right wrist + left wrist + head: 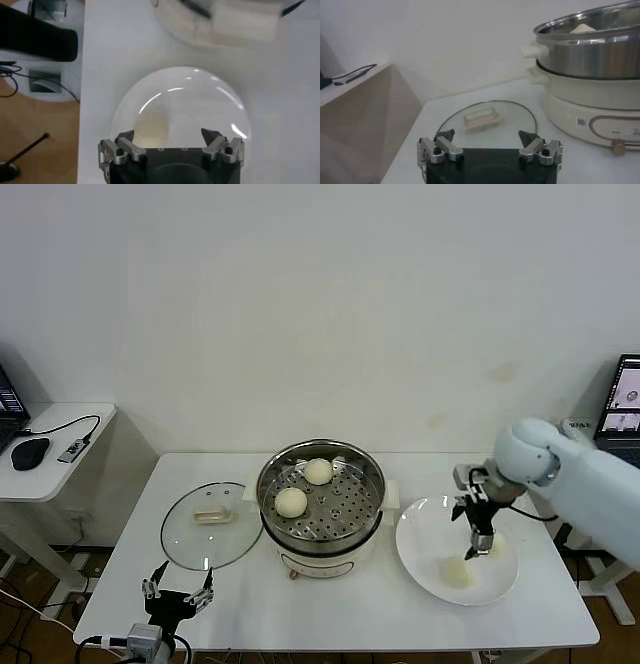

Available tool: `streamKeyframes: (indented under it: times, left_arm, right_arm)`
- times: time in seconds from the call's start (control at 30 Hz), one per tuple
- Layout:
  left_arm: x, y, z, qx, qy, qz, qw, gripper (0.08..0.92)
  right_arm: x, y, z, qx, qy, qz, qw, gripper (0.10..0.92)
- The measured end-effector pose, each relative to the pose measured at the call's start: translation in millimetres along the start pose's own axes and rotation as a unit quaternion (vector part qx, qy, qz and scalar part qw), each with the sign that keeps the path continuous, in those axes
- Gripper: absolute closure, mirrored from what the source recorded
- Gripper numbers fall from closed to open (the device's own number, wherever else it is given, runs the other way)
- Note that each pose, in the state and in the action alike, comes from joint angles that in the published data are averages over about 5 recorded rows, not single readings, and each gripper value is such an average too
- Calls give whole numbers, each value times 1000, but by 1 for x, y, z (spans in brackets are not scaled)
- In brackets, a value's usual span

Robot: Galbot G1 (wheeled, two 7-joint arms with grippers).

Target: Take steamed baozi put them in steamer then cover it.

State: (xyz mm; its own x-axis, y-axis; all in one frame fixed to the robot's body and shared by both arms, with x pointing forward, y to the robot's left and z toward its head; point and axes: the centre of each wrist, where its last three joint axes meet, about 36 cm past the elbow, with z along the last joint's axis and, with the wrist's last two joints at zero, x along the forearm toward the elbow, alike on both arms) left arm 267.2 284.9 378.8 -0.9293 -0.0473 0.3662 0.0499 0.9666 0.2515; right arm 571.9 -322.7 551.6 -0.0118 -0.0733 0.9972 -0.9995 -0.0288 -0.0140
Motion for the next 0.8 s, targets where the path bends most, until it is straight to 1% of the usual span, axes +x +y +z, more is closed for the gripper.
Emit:
streamKeyframes:
  times: [0.47, 0.8]
  left_arm:
    - [-2, 0, 5, -2, 8, 0, 1000, 177]
    - [-4, -1, 9, -1, 13, 0, 1000, 177]
  right_arm:
    - [-49, 5, 7, -14, 8, -5, 1000, 200]
    - [-71, 5, 8, -20, 17, -5, 1000, 200]
